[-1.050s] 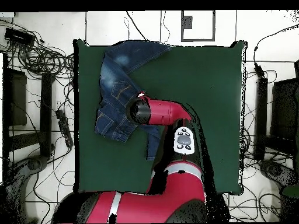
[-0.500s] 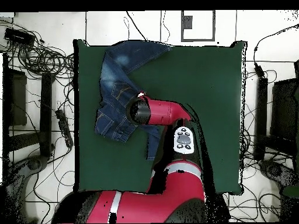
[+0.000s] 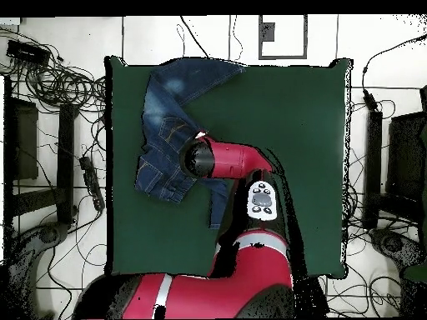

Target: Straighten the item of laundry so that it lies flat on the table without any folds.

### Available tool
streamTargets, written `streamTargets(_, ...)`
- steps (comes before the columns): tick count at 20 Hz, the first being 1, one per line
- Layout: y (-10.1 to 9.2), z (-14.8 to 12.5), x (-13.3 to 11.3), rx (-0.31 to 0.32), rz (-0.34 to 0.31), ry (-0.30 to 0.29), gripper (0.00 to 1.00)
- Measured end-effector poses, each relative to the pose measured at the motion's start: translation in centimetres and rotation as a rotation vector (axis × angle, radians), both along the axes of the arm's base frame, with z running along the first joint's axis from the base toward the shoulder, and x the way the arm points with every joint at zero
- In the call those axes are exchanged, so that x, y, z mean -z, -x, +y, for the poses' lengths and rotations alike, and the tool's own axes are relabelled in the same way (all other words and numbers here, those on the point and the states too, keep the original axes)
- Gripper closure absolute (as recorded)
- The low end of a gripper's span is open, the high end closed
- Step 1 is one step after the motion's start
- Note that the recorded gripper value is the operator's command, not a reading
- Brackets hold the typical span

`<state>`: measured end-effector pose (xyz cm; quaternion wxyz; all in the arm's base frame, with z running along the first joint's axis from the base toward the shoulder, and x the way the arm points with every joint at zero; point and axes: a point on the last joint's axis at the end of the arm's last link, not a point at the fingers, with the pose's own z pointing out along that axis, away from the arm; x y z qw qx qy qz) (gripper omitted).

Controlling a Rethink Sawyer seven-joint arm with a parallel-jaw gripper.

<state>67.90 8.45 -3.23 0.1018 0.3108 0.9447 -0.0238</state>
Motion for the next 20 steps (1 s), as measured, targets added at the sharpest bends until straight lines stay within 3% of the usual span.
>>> streamTargets(2,0.0,0.3,-0.3,-0.003,-0.003,0.002,1.00)
streamTargets(6,0.0,3.1,-3.9,-0.023,-0.011,0.011,1.00)
streamTargets(7,-0.1,4.9,-6.0,-0.024,-0.011,-0.003,1.00)
streamTargets(13,-0.3,11.1,-12.4,-0.018,-0.019,-0.070,1.00)
streamTargets(20,0.0,17.4,-16.4,-0.016,-0.059,-0.130,1.00)
